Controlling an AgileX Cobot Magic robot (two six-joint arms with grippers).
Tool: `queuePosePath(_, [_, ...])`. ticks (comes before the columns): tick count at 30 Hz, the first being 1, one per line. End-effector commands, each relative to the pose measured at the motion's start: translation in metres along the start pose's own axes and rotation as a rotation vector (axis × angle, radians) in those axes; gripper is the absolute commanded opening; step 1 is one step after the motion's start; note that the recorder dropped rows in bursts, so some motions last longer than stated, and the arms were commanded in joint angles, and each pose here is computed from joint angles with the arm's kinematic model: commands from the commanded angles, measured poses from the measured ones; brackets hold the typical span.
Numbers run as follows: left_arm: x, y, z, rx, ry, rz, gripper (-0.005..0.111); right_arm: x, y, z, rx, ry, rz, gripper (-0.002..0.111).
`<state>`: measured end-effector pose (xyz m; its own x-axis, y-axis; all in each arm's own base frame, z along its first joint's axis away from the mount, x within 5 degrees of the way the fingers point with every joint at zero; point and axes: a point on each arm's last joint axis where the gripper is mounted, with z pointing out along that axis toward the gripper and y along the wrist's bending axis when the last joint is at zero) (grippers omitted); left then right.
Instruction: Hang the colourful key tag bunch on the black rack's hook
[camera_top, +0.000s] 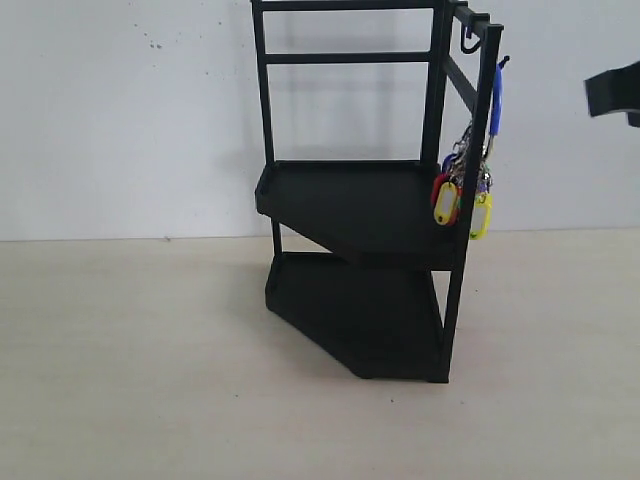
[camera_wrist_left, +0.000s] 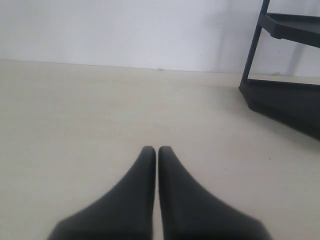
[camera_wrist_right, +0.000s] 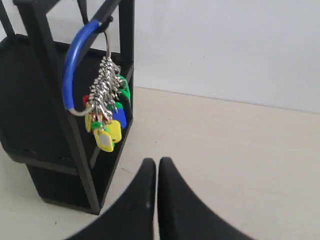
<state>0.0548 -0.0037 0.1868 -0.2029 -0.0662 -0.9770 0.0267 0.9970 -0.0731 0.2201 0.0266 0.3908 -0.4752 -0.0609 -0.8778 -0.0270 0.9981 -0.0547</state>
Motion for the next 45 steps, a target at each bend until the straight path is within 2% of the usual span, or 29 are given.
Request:
queuePosePath(1, [-0.001, 0.0, 0.0, 0.0, -0.007, 0.007, 0.004, 0.021, -0.005, -0.019, 0.016, 0.037, -0.009, 0.0])
queuePosePath(8, [-0.001, 0.0, 0.0, 0.0, -0.007, 0.007, 0.004, 0.056, -0.005, -0.013, 0.02, 0.123, 0.001, 0.0])
queuePosePath(35, [-0.001, 0.0, 0.0, 0.0, -0.007, 0.007, 0.004, 0.056, -0.004, -0.014, 0.013, 0.112, 0.002, 0.0])
queuePosePath(45, [-0.001, 0.0, 0.0, 0.0, -0.007, 0.007, 0.004, 0.052, -0.016, -0.064, 0.034, -0.059, 0.01, 0.0])
